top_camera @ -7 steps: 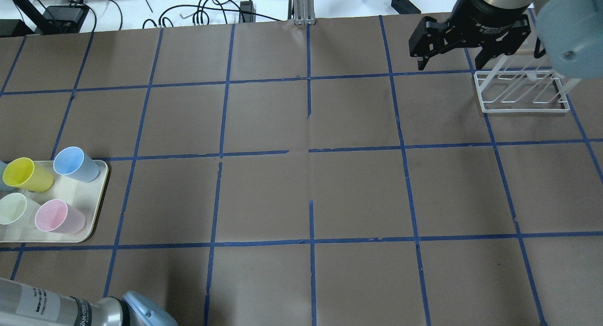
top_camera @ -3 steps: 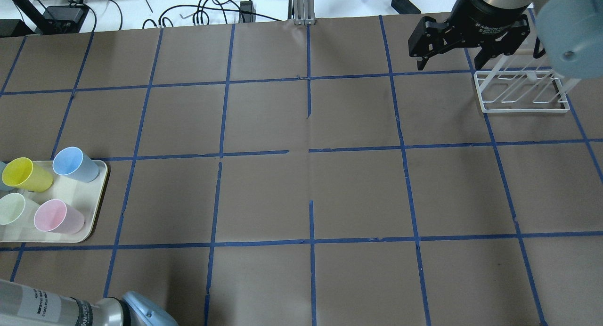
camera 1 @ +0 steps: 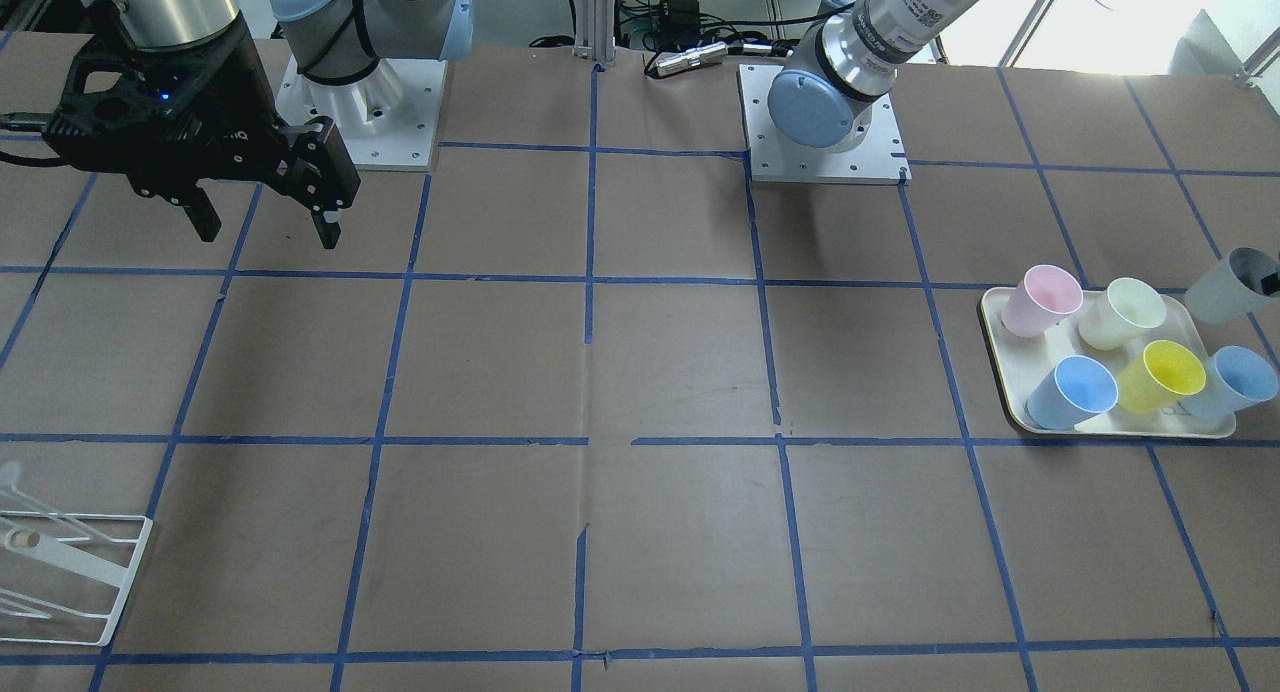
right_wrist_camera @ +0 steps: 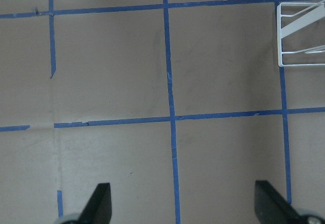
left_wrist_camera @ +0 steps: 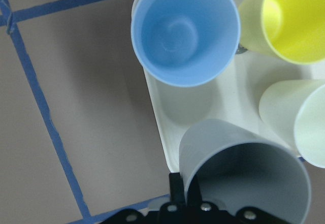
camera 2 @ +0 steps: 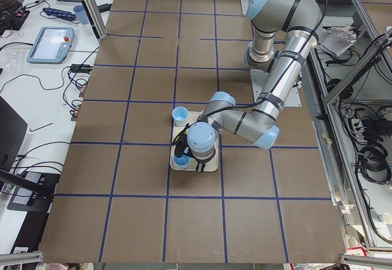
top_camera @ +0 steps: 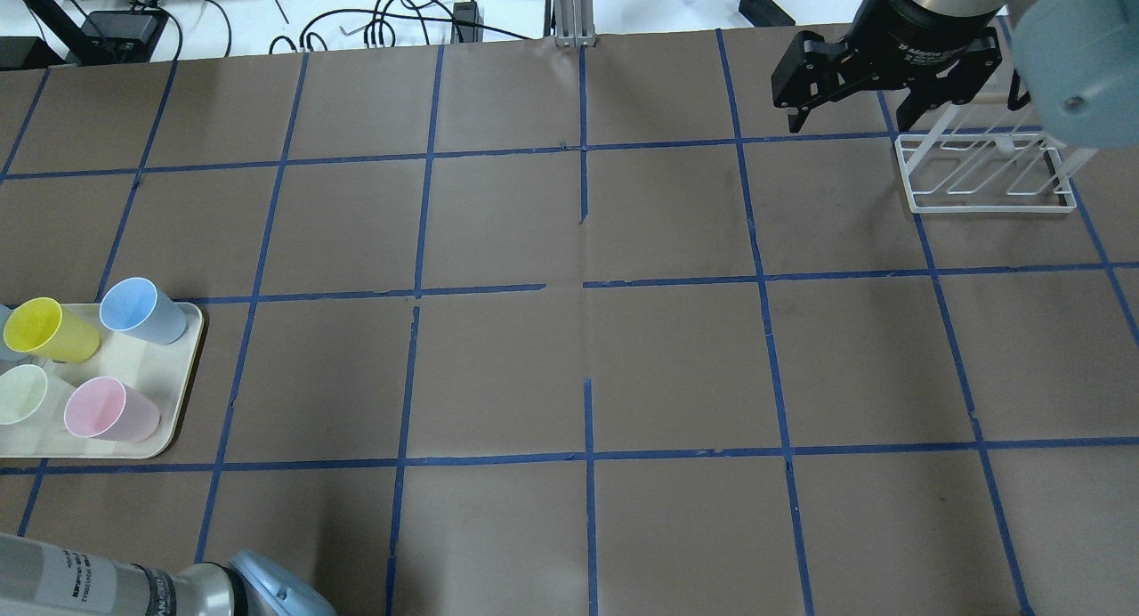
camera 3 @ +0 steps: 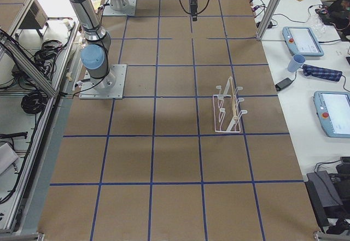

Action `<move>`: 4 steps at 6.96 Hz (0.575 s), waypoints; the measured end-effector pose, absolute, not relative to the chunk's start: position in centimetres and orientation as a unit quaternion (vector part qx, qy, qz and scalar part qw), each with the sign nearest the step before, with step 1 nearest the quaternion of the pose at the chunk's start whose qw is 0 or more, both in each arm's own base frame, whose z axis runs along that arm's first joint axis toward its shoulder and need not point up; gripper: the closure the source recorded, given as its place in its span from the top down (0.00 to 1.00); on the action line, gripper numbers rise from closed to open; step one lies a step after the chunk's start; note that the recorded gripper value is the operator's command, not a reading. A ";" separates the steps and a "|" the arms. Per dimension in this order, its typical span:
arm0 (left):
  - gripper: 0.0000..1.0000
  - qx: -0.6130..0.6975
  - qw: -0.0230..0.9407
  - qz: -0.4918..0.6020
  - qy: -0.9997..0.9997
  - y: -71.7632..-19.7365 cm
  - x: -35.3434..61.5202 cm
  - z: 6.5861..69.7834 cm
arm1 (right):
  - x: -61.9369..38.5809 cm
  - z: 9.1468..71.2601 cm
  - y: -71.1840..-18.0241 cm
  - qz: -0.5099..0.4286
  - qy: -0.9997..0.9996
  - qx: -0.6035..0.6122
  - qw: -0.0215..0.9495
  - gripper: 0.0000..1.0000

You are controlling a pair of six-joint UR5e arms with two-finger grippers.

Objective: Transfer IKEA cup to right arm and place on rack

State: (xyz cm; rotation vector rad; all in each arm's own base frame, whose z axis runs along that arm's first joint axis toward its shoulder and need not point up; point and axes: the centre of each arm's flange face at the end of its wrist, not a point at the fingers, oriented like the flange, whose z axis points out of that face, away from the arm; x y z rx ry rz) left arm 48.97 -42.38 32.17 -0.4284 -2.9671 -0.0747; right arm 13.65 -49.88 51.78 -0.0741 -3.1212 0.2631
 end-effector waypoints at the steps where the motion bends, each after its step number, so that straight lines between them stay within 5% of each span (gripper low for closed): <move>1: 0.00 -0.157 0.094 -0.008 -0.983 -42.8 48.8 34.3 | 13.6 51.8 -49.9 0.084 -0.996 -0.024 0.004 1.00; 4: 0.00 -0.179 0.218 0.043 -0.959 -45.3 42.7 39.3 | 13.5 51.9 -49.9 0.085 -0.996 -0.025 0.004 1.00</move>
